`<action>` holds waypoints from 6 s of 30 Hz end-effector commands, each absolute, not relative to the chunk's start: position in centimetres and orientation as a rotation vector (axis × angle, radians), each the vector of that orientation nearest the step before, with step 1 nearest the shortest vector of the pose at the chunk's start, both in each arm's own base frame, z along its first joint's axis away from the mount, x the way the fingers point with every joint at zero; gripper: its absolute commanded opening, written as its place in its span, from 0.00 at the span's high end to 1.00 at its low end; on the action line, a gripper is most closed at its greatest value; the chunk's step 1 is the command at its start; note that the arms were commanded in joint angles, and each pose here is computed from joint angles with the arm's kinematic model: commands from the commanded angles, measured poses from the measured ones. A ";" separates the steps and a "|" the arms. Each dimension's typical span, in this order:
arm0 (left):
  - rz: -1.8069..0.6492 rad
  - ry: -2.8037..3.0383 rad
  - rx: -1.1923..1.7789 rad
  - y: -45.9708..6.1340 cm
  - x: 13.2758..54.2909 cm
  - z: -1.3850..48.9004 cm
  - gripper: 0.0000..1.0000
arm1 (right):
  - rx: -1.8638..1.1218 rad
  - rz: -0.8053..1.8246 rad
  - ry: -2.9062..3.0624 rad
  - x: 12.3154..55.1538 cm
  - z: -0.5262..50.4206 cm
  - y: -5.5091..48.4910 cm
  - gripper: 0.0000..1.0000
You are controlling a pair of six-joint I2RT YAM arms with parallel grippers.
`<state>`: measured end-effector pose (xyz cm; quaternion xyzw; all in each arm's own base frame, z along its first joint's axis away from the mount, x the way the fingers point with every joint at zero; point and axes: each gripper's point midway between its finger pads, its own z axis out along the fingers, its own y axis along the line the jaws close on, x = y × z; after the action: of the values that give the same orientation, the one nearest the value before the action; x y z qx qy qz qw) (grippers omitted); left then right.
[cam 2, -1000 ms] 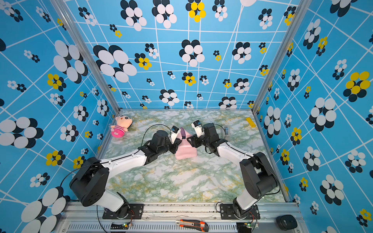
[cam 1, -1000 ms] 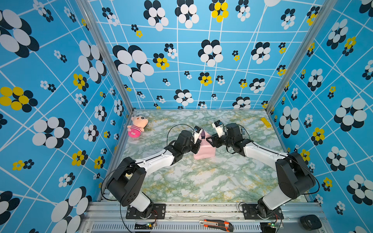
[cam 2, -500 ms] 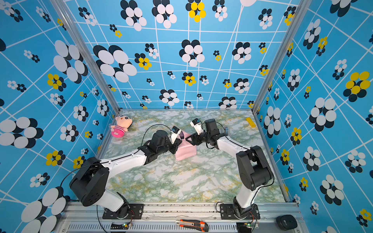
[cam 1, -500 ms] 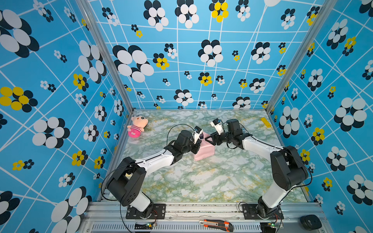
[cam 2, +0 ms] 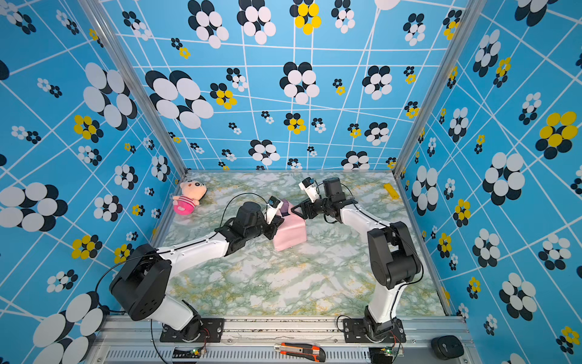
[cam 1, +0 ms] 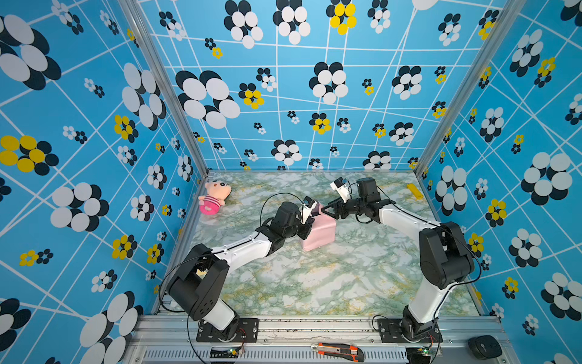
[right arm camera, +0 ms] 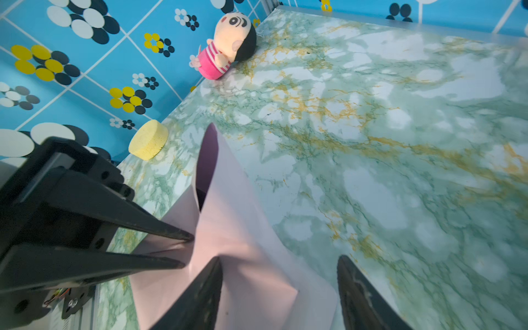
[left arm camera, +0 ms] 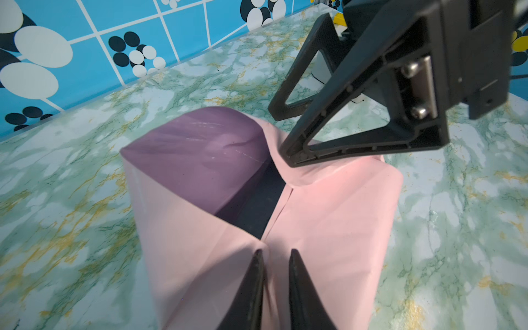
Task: Wrap a gift box in wrapping paper
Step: Fold the seventh fold of the wrapping paper on the gift box, then fold the wrapping paper for the gift box.
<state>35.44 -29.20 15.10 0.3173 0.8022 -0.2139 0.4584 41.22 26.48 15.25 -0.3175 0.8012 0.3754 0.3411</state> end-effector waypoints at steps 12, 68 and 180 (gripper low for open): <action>-0.507 2.067 0.846 -28.7 34.8 12.0 0.80 | -1.019 1.269 2.101 39.0 13.2 28.7 0.49; -0.843 1.895 0.668 -26.4 37.1 23.5 0.41 | -1.011 1.057 1.933 37.7 13.7 27.6 1.00; -1.035 1.834 1.113 -29.3 35.4 17.0 0.83 | -1.118 1.060 1.815 35.9 15.3 27.7 1.00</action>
<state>35.40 -29.40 15.45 0.4357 0.7180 -0.4205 0.3432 36.67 27.53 14.13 -0.4307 0.7213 0.4036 0.3625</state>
